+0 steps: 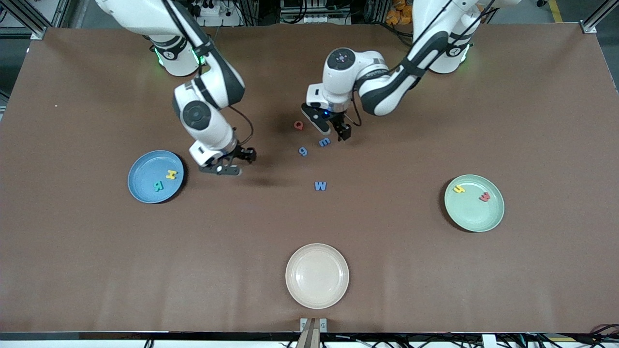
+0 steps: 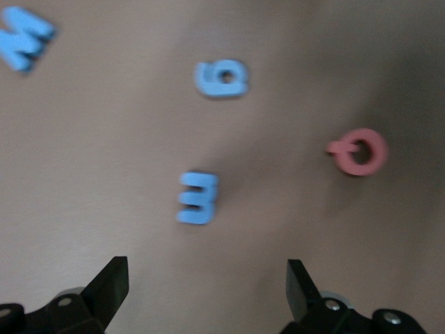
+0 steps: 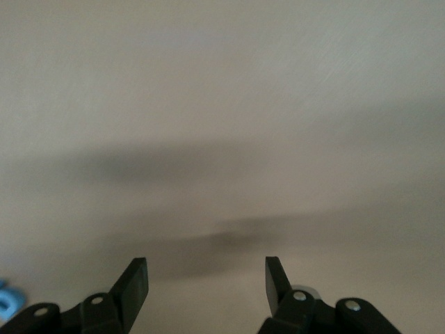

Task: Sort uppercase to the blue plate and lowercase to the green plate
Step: 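Grasp the blue 3 with the left gripper while the right gripper reaches pink Q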

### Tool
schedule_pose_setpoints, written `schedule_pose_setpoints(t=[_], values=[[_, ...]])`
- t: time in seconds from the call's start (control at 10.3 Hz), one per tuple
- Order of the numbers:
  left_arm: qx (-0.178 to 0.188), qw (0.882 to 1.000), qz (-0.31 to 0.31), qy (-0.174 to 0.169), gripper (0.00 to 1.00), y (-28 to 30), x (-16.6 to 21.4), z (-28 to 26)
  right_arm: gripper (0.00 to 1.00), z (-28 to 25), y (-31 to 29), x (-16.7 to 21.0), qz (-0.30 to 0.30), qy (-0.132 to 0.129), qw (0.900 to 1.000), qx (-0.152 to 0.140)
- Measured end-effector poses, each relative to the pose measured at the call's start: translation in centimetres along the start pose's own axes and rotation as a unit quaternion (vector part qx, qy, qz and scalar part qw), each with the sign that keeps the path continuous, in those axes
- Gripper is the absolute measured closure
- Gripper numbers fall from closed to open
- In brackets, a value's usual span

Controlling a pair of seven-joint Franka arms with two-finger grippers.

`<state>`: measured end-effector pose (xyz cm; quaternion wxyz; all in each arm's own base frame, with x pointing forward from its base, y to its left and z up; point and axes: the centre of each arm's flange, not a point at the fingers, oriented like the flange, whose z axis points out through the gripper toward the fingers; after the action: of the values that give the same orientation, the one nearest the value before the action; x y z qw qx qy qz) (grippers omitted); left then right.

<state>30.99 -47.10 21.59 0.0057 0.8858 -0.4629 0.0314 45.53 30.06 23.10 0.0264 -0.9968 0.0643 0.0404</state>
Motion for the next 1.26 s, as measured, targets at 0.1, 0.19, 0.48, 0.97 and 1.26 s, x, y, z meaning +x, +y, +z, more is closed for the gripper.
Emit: schedule_pose_setpoints(t=[0.1,0.19,0.48,0.97,1.26], values=[[-0.002,1.000,0.018,-0.003,0.00,0.7,-0.1,0.4,0.23,0.4,-1.1,-1.4,0.004,-0.001,1.000,0.003],[-0.004,0.999,0.039,-0.006,0.00,0.5,-0.1,0.8,0.23,0.7,-2.0,-2.6,0.014,0.001,1.000,0.008],[-0.004,0.996,0.086,-0.007,0.00,-1.0,0.3,1.3,0.25,1.6,-4.1,-5.9,0.043,-0.003,0.999,0.018],[-0.017,0.996,0.089,-0.001,0.05,-2.7,2.3,2.4,0.26,2.5,-6.8,-10.2,0.058,0.001,0.998,0.040],[-0.025,0.996,0.090,-0.003,0.09,-2.3,2.6,3.2,0.26,2.9,-7.0,-10.9,0.052,0.003,0.998,0.038]])
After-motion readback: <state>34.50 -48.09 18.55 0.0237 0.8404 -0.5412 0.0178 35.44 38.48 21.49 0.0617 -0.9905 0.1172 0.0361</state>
